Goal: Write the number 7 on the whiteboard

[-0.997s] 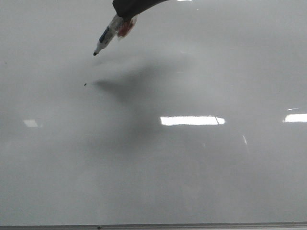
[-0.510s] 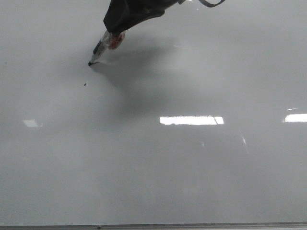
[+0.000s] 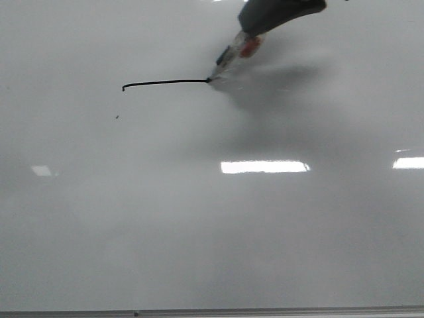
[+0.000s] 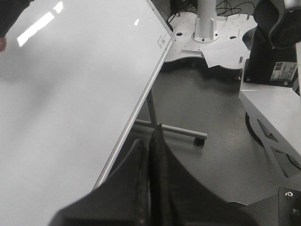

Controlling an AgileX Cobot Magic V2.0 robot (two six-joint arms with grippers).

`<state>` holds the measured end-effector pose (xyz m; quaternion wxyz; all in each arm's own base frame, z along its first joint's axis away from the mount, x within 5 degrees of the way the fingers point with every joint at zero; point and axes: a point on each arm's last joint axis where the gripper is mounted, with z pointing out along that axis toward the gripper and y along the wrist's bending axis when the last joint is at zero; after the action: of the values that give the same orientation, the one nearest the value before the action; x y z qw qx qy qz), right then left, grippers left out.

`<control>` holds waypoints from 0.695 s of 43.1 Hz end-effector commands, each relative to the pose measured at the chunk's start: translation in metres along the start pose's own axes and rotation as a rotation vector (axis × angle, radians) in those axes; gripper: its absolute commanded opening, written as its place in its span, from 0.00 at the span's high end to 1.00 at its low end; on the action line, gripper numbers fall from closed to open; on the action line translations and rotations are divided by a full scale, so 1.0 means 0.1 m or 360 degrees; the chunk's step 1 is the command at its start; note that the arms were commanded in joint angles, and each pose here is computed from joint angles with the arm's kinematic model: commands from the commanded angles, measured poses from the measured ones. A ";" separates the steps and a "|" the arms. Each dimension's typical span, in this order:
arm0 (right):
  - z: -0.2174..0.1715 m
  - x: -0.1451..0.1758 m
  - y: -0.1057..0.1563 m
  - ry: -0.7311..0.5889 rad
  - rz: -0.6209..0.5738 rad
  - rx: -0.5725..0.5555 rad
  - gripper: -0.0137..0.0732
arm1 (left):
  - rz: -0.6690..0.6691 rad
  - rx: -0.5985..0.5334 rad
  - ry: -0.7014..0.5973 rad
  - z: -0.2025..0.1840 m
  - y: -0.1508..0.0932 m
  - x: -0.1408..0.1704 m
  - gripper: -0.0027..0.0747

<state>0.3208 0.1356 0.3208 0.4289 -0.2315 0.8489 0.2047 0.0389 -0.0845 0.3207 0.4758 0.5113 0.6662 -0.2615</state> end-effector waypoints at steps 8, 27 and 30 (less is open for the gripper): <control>-0.16 -0.08 -0.17 -0.0140 -0.0072 0.0175 0.91 | -0.0036 -0.0029 -0.0138 -0.04 0.02 -0.13 0.99; 0.54 0.37 0.22 0.0218 -0.0125 -0.0075 0.91 | -0.0037 -0.0030 -0.0138 -0.03 0.03 -0.14 0.99; 0.62 0.43 0.26 0.0255 -0.0126 -0.0095 0.91 | -0.0037 -0.0030 -0.0138 -0.03 0.03 -0.14 0.99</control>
<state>0.3138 0.1810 0.2426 0.2989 -0.2988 0.8792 0.2201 0.0389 -0.0845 0.3207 0.4758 0.5113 0.6662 -0.2615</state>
